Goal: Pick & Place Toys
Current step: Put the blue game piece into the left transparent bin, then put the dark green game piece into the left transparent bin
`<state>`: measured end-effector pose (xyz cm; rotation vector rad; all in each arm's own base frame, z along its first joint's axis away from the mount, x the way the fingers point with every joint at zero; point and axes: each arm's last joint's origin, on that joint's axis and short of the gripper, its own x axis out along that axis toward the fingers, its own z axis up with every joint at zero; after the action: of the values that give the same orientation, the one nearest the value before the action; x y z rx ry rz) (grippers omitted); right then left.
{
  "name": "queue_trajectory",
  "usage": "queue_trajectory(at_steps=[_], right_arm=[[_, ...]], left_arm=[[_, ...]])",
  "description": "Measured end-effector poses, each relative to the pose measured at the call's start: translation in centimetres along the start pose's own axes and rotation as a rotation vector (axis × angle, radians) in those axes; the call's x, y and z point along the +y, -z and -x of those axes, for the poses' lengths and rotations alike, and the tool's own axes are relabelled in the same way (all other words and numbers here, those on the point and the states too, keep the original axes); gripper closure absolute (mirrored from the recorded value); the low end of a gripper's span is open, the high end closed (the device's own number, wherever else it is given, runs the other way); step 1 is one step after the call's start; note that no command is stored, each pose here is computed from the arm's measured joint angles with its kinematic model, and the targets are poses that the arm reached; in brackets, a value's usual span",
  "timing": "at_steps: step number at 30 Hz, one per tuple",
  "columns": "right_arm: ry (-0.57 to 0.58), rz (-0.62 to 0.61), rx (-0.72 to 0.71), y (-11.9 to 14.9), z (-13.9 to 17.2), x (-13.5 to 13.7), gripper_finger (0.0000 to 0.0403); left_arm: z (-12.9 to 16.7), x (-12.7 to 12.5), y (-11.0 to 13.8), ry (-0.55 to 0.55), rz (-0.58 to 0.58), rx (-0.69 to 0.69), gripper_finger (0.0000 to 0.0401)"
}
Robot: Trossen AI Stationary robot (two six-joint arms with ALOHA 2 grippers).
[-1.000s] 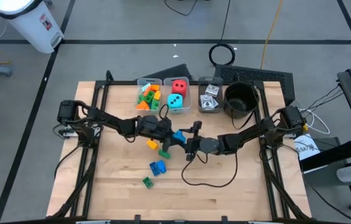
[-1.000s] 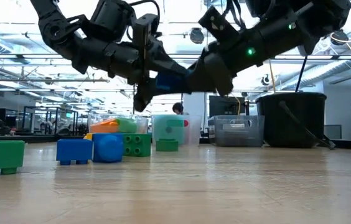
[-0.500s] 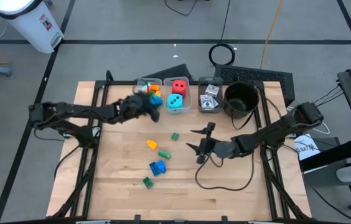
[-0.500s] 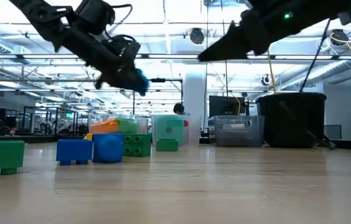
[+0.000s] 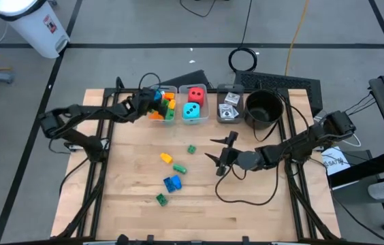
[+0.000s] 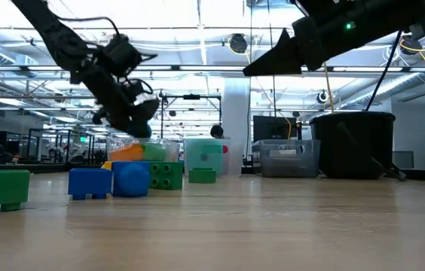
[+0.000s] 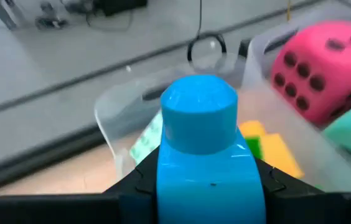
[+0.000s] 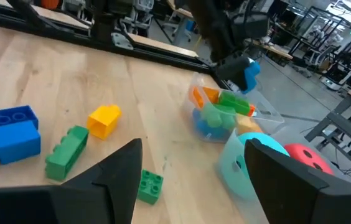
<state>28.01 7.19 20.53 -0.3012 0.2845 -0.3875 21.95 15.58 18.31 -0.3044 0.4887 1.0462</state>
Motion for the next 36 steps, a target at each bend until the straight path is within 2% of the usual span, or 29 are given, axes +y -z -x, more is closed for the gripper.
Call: queue_trajectory(at_steps=[7, 15, 21, 25, 30, 36], right_arm=[[0.007, -0.003, -0.001, 0.0, -0.1, -0.2, 0.0151], [0.009, -0.008, -0.006, -0.1, -0.2, -0.2, 0.0151], [0.009, -0.030, -0.006, -0.1, -0.2, -0.2, 0.0151], [0.009, -0.067, -0.006, -0.1, -0.2, -0.2, 0.0152], [-0.007, -0.152, -0.006, 0.0, -0.3, -0.3, 0.0152], [-0.096, -0.246, 0.005, 1.0, -1.9, 0.0, 0.0155]], left_arm=[[-2.9, 1.0, 0.9, 0.024, 0.043, 0.045, 0.0266], [-2.5, 1.2, 0.6, 0.035, -0.004, 0.042, 0.0090], [-0.8, 1.2, -0.8, 0.091, 0.005, -0.016, 0.0015], [1.4, 1.3, -1.9, 0.167, 0.014, -0.044, 0.0005], [5.2, 1.4, -2.4, 0.363, -0.001, 0.004, 0.0009], [8.8, -0.1, -0.3, 0.588, -0.105, -0.097, 0.0009]])
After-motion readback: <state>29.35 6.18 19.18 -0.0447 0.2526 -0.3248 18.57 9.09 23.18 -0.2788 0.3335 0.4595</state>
